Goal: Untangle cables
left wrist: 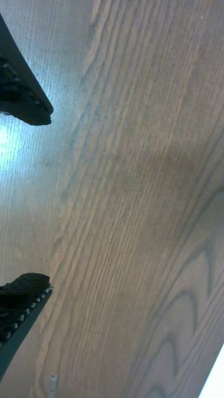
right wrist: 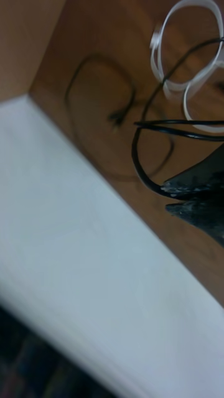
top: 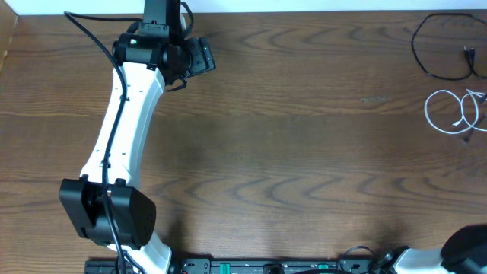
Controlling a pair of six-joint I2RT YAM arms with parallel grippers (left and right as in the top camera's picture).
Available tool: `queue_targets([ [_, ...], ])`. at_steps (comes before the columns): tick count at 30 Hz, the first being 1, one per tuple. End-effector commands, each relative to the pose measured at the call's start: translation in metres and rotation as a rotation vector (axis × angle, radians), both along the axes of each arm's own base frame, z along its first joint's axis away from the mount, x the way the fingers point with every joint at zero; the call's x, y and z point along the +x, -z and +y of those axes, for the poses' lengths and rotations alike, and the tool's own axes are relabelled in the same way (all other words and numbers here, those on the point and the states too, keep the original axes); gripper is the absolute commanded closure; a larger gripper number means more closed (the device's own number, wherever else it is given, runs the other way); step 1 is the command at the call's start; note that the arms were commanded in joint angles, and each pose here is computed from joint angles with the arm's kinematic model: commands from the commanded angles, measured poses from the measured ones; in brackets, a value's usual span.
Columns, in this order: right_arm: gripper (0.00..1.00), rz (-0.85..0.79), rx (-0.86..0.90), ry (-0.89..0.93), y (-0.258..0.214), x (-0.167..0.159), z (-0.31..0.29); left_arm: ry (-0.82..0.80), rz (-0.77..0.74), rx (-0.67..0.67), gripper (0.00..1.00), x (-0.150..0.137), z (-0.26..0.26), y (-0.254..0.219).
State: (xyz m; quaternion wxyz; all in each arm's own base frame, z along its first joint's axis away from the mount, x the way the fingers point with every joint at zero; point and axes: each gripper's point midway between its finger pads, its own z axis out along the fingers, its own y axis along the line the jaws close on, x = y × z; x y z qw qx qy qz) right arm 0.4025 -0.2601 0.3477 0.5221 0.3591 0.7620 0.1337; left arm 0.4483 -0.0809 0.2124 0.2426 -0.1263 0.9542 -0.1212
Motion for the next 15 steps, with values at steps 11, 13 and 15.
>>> queue_targets([
  [11,0.01,0.16,0.079,0.046,0.06,-0.007,-0.023,0.148,-0.084,0.064,0.19,0.007,-0.02,-0.009],
  [13,0.01,0.12,0.086,-0.056,0.045,-0.007,0.0,0.211,-0.113,0.092,0.19,0.01,-0.026,-0.012],
  [15,0.01,0.048,0.003,-0.275,0.01,-0.008,0.055,0.387,-0.209,0.088,0.19,0.011,-0.05,-0.029],
])
